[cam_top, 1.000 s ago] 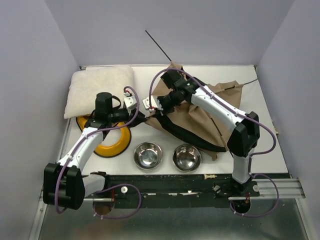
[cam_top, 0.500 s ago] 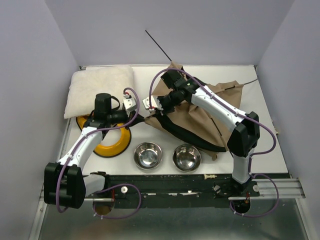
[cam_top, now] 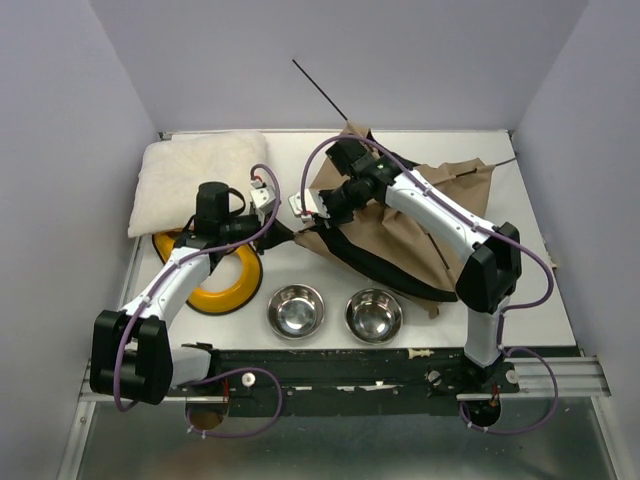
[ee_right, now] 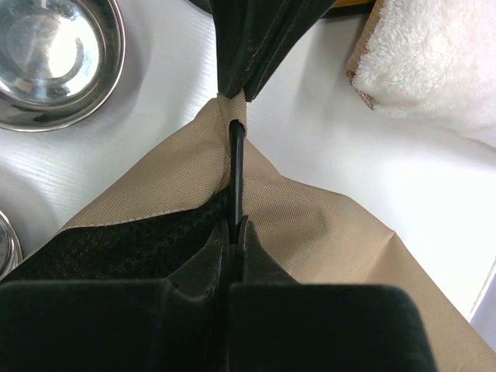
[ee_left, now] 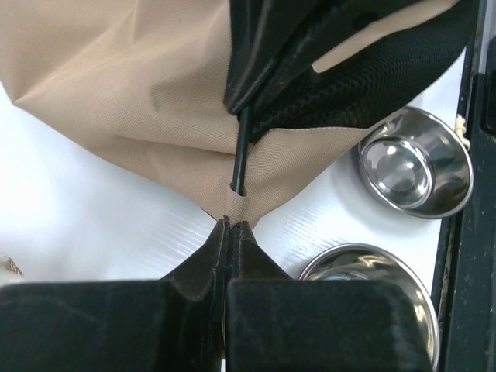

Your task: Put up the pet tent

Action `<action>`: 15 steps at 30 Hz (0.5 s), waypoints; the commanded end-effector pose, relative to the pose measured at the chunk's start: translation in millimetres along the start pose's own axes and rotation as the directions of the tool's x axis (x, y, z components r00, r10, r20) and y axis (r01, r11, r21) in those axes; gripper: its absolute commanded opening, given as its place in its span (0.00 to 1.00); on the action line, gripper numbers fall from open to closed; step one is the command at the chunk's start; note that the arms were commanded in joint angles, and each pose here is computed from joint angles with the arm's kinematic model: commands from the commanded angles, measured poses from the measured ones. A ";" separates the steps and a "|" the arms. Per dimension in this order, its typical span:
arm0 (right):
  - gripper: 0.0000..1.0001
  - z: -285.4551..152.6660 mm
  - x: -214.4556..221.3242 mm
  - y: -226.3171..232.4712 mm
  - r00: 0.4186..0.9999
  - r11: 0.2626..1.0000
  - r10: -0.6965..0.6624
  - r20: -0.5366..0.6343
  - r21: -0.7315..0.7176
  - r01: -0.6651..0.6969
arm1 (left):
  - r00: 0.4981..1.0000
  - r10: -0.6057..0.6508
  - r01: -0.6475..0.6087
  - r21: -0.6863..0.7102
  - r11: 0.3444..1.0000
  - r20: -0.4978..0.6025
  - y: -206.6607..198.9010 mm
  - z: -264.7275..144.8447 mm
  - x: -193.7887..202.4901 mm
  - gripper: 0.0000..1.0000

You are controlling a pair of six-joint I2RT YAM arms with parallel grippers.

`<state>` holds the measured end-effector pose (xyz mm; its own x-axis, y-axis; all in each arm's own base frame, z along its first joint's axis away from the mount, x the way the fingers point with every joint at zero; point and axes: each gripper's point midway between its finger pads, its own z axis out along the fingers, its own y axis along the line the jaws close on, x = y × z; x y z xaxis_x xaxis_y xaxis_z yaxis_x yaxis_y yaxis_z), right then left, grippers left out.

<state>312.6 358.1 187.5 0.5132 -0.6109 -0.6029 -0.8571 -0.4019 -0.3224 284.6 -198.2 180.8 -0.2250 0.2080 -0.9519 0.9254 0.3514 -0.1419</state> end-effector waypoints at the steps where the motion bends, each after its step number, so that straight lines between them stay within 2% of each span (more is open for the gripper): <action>1: 0.01 -0.1 2.1 -0.7 0.999 0.999 -0.034 -0.022 0.021 0.034 | 0.998 -0.012 0.013 -0.021 1.000 0.060 4.0 4.0 -37.1 0.00; 4: 0.01 2.5 8.1 1.1 0.999 0.999 -0.039 -0.038 0.028 0.040 | 0.996 -0.060 0.061 -0.012 0.998 0.061 -1.5 2.2 -38.7 0.00; 9: 0.01 8.5 14.4 0.3 0.998 0.998 -0.037 -0.041 0.057 0.039 | 0.974 -0.188 0.189 0.007 0.982 0.129 -10.3 5.5 -44.5 0.00; 15: 0.01 7.6 11.6 -5.2 0.998 0.996 -0.048 -0.035 0.074 0.050 | 0.944 -0.325 0.327 -0.023 0.945 0.062 4.2 17.0 -37.0 0.00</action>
<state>317.7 353.5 180.3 0.5357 -0.6166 -0.5769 -0.8443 -0.3808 -0.3771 290.6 -201.6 181.8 -0.4847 0.0661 -0.8722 0.7883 0.4652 -0.4028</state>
